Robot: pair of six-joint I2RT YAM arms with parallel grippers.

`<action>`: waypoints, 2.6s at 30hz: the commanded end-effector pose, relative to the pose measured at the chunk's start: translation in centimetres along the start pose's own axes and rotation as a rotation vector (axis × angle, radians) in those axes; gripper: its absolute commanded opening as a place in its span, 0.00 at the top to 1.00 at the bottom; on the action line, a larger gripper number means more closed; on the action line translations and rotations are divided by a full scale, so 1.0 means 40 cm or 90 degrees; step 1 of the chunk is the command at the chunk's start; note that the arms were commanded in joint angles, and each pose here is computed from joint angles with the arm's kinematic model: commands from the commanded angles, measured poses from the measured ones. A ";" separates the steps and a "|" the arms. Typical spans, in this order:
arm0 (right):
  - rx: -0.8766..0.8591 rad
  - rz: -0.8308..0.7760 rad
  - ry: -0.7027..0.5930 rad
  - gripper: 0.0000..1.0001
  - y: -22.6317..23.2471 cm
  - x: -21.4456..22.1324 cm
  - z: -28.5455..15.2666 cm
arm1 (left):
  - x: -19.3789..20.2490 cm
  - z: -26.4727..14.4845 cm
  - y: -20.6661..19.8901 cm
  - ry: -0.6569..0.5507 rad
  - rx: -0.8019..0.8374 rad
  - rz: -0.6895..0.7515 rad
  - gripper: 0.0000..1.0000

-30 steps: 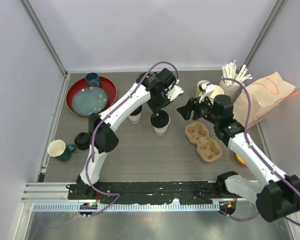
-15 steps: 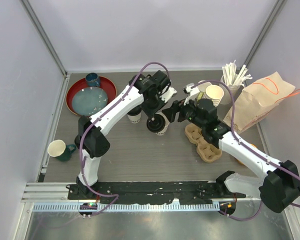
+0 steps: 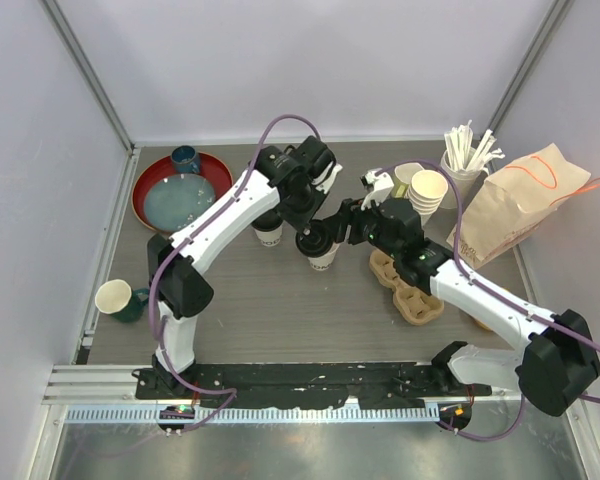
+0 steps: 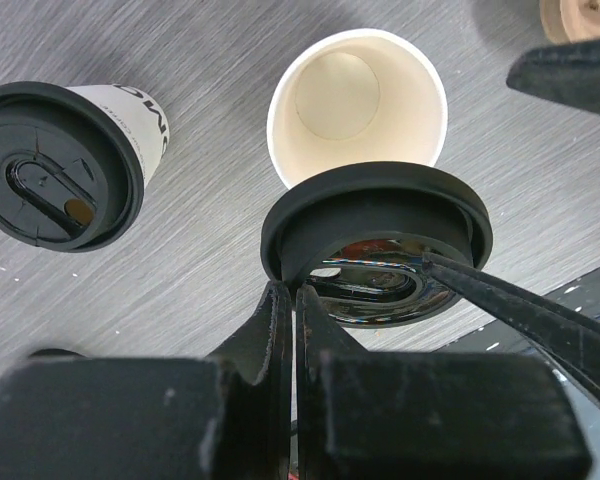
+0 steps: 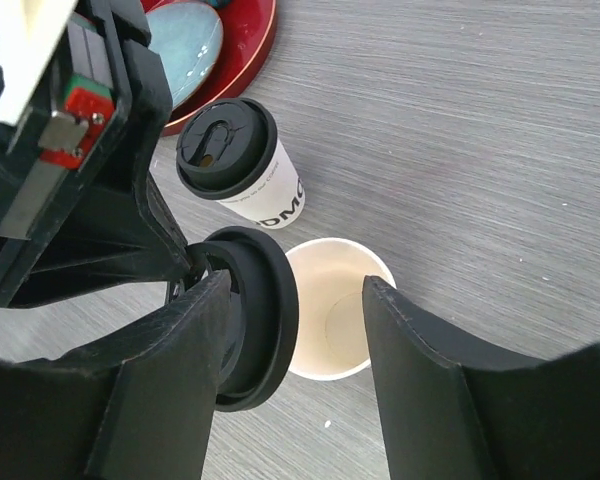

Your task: Pack the takeout coffee

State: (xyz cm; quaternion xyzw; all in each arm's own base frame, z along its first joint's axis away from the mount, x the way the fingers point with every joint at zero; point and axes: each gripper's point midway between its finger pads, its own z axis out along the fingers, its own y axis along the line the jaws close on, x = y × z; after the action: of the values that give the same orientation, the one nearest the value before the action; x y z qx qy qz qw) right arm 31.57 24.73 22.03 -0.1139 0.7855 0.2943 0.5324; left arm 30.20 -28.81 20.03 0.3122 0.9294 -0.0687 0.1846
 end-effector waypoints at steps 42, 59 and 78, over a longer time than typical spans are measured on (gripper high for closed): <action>0.058 -0.022 0.074 0.57 -0.040 0.059 0.082 | -0.051 0.051 0.010 -0.005 0.021 -0.277 1.00; 0.084 -0.002 0.093 0.60 -0.077 0.079 0.099 | -0.054 0.098 -0.022 0.027 0.060 -0.270 1.00; 0.081 -0.015 0.097 0.61 -0.082 0.091 0.114 | -0.056 0.122 -0.013 0.034 0.048 -0.263 1.00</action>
State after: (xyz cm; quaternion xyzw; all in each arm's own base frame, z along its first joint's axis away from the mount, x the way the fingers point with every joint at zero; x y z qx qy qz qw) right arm 34.09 24.54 14.77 -0.1077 0.8563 0.2166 0.4563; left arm 32.12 -31.31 15.25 0.1187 0.9794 -0.1218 0.1093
